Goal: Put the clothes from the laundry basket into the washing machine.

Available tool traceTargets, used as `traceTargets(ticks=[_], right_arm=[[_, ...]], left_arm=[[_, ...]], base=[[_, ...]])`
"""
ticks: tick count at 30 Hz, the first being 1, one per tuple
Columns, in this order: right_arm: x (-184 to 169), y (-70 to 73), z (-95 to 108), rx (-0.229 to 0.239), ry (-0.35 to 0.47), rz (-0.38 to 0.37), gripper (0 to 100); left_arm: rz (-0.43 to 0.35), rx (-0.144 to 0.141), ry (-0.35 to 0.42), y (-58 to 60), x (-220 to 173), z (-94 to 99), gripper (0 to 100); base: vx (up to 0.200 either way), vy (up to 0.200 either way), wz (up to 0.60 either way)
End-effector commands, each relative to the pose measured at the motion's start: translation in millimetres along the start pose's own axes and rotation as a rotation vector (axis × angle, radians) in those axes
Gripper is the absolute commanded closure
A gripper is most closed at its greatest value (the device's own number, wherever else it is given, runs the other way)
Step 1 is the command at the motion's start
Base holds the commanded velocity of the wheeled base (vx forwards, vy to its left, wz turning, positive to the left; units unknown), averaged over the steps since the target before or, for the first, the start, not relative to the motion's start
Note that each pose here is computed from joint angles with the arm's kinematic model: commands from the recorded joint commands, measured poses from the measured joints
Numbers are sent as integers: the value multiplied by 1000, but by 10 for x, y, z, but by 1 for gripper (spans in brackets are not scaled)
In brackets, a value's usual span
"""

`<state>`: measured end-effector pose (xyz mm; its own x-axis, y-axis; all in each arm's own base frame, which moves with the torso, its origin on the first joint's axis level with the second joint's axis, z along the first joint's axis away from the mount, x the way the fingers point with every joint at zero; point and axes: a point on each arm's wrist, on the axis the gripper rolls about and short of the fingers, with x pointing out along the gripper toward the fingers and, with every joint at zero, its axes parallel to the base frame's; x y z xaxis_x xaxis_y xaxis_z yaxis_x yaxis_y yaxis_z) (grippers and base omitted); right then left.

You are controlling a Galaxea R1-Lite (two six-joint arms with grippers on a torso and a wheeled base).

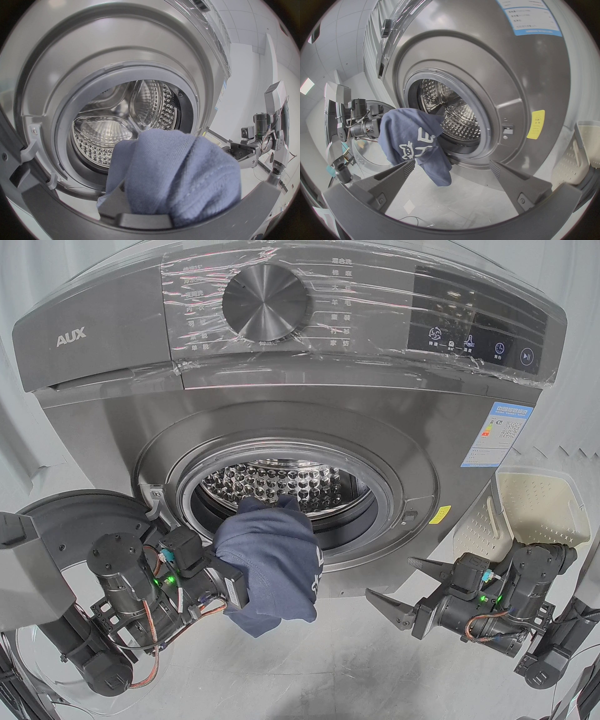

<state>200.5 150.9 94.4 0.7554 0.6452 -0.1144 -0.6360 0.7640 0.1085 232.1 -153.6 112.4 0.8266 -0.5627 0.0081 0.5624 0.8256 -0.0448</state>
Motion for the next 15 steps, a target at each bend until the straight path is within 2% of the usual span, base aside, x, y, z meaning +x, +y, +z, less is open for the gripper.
traceTargets(ticks=[1, 2, 6, 8, 13, 15], right_arm=[[-25, 102, 7, -4, -2, 35, 0], [-42, 137, 30, -3, -12, 40, 0], [-45, 147, 26, 2, -11, 40, 0], [-46, 155, 28, 1, -12, 42, 0], [-53, 189, 29, 1, -12, 56, 0], [-51, 189, 25, 1, -10, 55, 0]], left_arm=[[-27, 1, -14, -104, 31, 15, 100], [-29, -22, -35, -132, 107, 43, 100], [-39, -39, -55, -127, 339, 5, 100], [-35, -41, -76, -119, 482, -6, 100], [-19, -41, -40, -70, 795, -294, 100], [-8, -41, -48, -35, 911, -350, 100]], base=[[0, 0, 0], [0, 0, 0], [0, 0, 0], [0, 0, 0], [0, 0, 0], [0, 0, 0]])
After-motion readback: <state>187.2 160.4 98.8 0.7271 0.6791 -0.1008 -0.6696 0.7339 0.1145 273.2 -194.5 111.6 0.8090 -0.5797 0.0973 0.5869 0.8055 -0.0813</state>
